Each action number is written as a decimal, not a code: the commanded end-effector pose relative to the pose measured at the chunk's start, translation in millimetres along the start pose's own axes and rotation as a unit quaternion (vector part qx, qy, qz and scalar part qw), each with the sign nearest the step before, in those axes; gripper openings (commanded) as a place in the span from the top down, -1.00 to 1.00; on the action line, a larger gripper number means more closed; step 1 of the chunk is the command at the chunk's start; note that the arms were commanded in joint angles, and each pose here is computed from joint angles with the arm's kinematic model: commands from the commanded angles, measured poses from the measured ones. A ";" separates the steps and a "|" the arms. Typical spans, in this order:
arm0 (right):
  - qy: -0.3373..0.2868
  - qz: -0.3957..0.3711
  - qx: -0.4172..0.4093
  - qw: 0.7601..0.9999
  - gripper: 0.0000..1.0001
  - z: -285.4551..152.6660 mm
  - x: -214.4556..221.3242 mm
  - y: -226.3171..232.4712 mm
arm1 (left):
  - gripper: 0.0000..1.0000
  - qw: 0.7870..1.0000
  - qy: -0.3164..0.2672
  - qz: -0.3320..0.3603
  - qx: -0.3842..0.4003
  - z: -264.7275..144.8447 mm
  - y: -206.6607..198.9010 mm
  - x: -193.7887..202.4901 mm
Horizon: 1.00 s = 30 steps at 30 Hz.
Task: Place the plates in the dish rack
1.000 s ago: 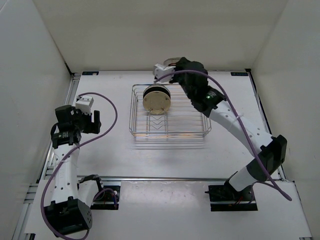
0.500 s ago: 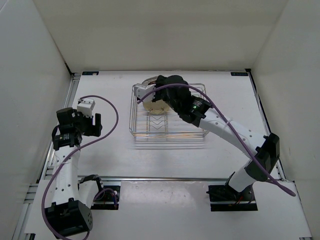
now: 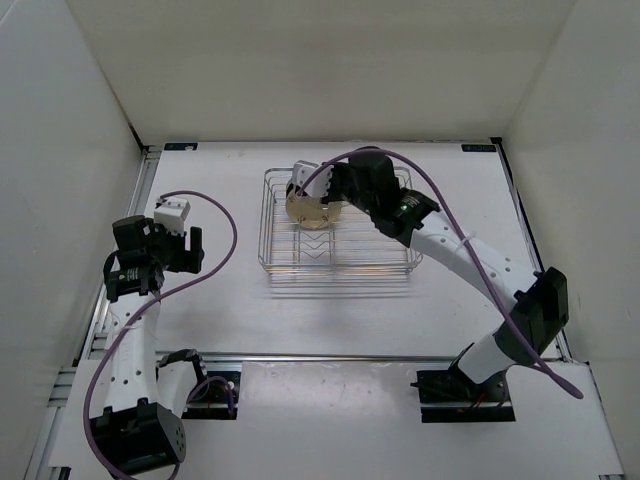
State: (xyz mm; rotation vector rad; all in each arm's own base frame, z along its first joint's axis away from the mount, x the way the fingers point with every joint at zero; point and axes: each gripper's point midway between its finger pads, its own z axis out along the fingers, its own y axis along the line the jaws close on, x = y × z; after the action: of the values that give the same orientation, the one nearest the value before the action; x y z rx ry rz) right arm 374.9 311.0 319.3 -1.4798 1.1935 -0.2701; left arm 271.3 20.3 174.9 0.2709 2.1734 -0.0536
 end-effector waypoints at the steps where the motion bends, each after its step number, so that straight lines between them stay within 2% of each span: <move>1: -0.043 0.036 0.016 0.998 1.00 2.7 -7.1 -13.5 | -0.74 1.000 -0.018 0.004 0.004 -5.1 -2.0 -8.5; 16: -0.061 0.063 -0.012 0.996 1.00 53.1 -0.5 8.9 | -0.74 1.000 -0.009 0.001 0.007 -0.7 -0.8 -7.3; 30: -0.063 0.064 -0.008 0.996 1.00 72.4 0.1 4.6 | -0.74 1.000 -0.001 0.002 0.010 0.2 -2.1 -1.5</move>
State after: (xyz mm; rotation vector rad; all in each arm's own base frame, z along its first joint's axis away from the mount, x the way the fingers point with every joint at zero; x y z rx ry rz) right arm 415.4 347.4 252.9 -1.5026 1.2549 -0.0861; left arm 271.9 20.5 171.1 0.2700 2.1881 -0.0594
